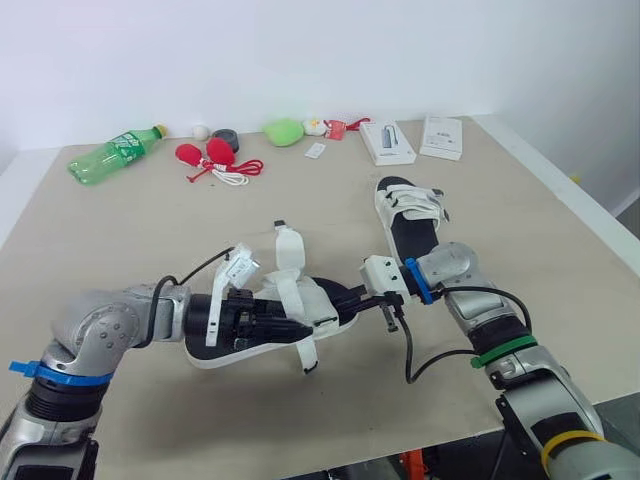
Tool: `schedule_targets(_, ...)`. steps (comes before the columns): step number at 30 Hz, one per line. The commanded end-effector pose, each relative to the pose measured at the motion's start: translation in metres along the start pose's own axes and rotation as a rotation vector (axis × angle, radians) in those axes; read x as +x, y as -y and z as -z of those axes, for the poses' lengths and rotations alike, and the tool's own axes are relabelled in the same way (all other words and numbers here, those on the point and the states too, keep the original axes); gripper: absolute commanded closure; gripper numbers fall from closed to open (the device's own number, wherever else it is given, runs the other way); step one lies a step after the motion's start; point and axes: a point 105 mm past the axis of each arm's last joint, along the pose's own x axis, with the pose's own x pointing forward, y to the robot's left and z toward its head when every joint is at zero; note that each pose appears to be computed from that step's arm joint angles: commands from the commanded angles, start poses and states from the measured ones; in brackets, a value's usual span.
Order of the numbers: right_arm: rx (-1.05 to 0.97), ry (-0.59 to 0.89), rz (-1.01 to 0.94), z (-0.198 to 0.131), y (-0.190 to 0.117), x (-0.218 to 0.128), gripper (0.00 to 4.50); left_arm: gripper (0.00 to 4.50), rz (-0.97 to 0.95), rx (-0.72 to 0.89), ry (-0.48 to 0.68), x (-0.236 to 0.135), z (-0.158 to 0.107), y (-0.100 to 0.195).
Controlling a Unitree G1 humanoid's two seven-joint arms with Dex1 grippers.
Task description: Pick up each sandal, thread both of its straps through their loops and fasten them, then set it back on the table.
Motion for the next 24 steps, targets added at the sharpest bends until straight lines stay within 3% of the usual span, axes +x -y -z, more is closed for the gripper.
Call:
schedule_targets(1,0.024,-0.049,-0.020,0.010,-0.004,-0.001,4.50,1.04,0.008,0.121,-0.039,-0.017,-0.016,0.011)
schedule_targets(6,0.025,-0.052,-0.021,0.012,-0.006,-0.003,4.50,1.04,0.113,0.108,-0.081,-0.040,-0.031,0.040)
schedule_targets(10,0.026,-0.051,-0.025,0.012,-0.007,-0.002,4.50,1.04,0.232,-0.016,-0.160,-0.034,0.001,0.060)
schedule_targets(17,0.024,-0.047,-0.029,0.011,-0.007,0.000,4.50,1.04,0.138,-0.092,-0.129,-0.009,0.033,0.040)
schedule_targets(24,0.023,-0.049,-0.019,0.010,-0.006,-0.003,4.50,1.04,-0.025,-0.017,-0.033,0.004,0.026,0.003)
